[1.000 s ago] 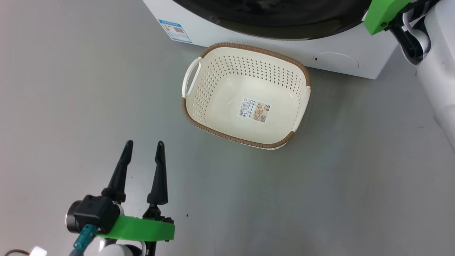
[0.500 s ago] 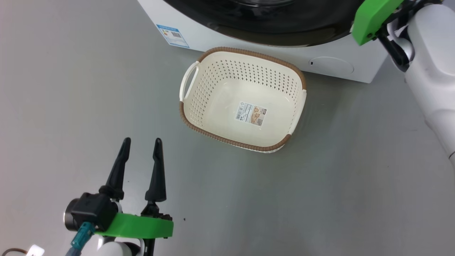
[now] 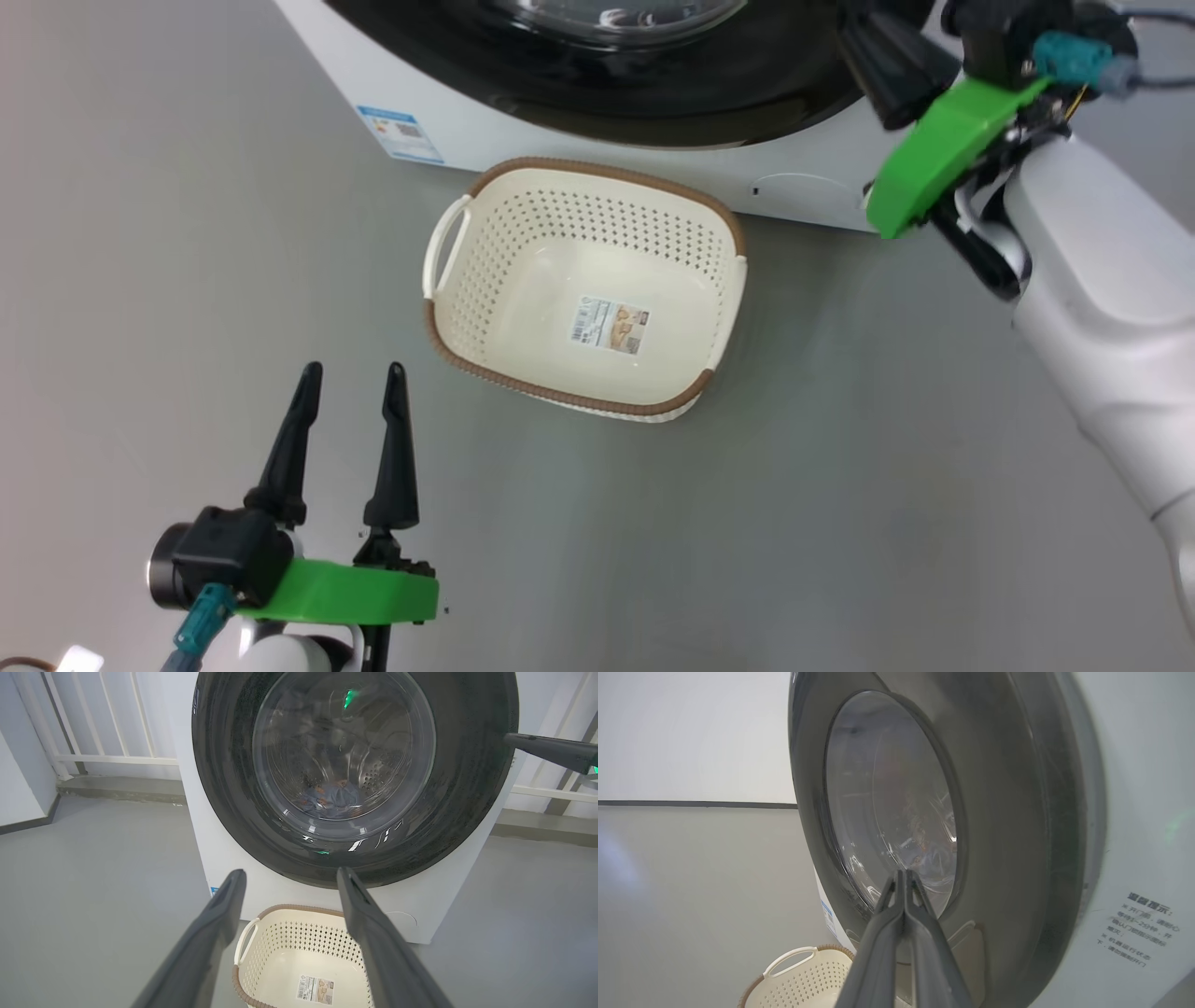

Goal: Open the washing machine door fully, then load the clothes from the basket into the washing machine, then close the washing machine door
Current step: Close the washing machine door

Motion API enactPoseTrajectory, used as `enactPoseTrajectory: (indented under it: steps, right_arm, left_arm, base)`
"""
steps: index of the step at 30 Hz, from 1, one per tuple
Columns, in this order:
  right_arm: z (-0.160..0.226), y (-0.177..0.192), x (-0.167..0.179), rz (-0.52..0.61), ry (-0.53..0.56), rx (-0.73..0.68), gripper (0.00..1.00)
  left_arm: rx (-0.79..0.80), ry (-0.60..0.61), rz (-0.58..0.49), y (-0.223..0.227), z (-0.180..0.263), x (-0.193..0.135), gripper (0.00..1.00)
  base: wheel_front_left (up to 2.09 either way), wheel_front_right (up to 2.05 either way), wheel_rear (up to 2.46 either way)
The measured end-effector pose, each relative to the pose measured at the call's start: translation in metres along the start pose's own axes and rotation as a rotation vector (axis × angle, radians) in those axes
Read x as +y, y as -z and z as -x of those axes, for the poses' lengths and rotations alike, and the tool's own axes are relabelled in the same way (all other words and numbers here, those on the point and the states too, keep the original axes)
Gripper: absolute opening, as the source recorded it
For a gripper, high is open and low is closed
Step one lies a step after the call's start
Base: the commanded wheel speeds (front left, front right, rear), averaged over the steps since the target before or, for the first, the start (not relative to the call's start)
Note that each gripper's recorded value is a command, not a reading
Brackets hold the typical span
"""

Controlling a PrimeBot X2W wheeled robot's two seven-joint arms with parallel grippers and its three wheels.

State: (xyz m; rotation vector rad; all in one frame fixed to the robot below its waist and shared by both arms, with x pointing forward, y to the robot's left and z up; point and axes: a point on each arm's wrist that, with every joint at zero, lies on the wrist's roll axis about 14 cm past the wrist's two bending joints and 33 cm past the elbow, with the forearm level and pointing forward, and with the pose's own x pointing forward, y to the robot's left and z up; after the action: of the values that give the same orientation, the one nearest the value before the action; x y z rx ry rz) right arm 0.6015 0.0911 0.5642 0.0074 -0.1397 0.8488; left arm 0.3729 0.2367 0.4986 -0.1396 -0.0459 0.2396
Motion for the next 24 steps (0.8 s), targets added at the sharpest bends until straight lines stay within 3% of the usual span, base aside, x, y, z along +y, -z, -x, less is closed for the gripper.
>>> enactPoseTrajectory:
  steps: [6, 8, 11, 13, 14, 15, 24]
  right_arm:
    - [0.037, -0.005, -0.003, -0.054, 0.034, -0.051, 0.01]
    - [0.052, -0.003, -0.006, -0.079, 0.061, -0.057, 0.21]
    - [0.076, 0.003, -0.007, -0.107, 0.100, -0.060, 0.33]
    - [0.091, 0.004, -0.008, -0.122, 0.130, -0.064, 0.50]
    - [0.098, 0.006, -0.009, -0.123, 0.147, -0.063, 0.82]
    - [0.105, 0.006, -0.010, -0.124, 0.162, -0.065, 1.00]
    - [0.160, 0.002, -0.011, -0.144, 0.295, -0.088, 1.00]
  left_arm:
    - [-0.010, 0.042, 0.001, -0.001, -0.004, -0.010, 1.00]
    - [-0.014, 0.054, 0.000, -0.002, -0.005, -0.012, 1.00]
    - [-0.018, 0.073, -0.001, -0.003, -0.005, -0.016, 1.00]
    - [-0.012, 0.080, -0.002, -0.001, -0.003, -0.018, 1.00]
    - [-0.006, 0.085, -0.001, 0.001, -0.001, -0.018, 1.00]
    - [-0.006, 0.085, -0.002, 0.001, -0.001, -0.018, 1.00]
    - [-0.024, 0.126, -0.003, -0.004, 0.001, -0.025, 1.00]
  base:
    - [0.00, 0.00, 0.00]
    - [0.00, 0.00, 0.00]
    - [0.00, 0.00, 0.00]
    - [0.00, 0.00, 0.00]
    - [0.00, 0.00, 0.00]
    - [0.00, 0.00, 0.00]
    - [0.00, 0.00, 0.00]
